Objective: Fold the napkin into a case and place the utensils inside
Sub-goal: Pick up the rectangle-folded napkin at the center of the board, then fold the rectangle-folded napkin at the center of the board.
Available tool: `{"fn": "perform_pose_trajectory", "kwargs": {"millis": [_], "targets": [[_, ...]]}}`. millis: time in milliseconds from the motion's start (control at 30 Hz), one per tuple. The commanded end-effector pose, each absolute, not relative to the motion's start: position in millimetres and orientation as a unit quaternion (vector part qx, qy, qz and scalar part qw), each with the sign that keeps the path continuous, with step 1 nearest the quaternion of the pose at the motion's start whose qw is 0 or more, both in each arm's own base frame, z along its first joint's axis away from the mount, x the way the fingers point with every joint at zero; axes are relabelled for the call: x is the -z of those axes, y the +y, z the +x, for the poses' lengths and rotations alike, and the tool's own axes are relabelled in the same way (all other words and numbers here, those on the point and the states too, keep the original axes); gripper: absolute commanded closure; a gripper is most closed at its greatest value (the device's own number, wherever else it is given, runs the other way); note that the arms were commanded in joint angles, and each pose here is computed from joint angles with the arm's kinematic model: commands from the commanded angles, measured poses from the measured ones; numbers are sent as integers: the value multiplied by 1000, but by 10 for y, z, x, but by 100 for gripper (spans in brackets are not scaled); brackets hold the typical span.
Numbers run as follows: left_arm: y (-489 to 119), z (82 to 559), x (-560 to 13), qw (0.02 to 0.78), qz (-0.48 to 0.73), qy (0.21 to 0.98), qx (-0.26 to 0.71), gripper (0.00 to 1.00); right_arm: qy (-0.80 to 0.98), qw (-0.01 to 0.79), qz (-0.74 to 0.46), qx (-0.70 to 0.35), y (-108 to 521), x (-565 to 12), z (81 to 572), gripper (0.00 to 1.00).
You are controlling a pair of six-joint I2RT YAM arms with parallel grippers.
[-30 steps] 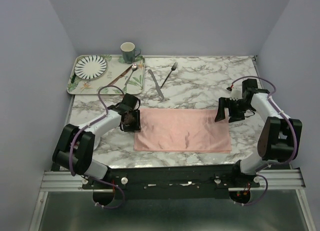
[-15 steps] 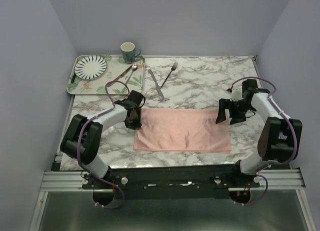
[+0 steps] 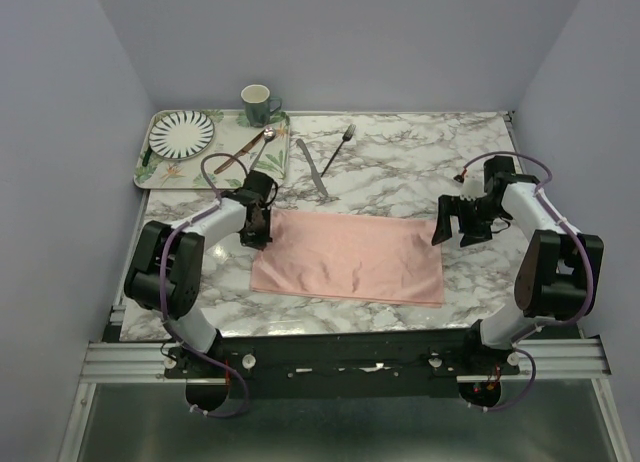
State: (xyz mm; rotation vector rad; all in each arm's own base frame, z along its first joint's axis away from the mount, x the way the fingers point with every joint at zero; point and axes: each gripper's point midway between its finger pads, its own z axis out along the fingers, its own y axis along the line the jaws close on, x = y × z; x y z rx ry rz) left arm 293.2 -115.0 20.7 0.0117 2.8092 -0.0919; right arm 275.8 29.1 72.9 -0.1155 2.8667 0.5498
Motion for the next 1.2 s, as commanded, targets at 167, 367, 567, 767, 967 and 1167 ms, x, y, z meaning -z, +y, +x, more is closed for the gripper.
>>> {"fn": "perform_pose_trajectory", "kwargs": {"millis": [167,367,567,767,967,1167], "targets": [[-1194,2945,-822,193,56,976,84,100,971,86,-29,-219,393,-684,2632,4],[-1836,2818,-1146,186,94,963,169,100,970,65,-16,-232,436,-575,2583,5],[-2447,2642,-1211,158,120,953,227,100,966,62,-15,-250,492,-619,2597,6],[-3081,2560,-1145,123,123,945,278,100,960,59,-16,-272,564,-702,2562,6],[-3669,2488,-951,87,120,938,313,100,951,50,-4,-306,668,-755,2521,12],[-4198,2450,-841,64,116,930,343,100,940,47,9,-339,770,-795,2546,23]]}}
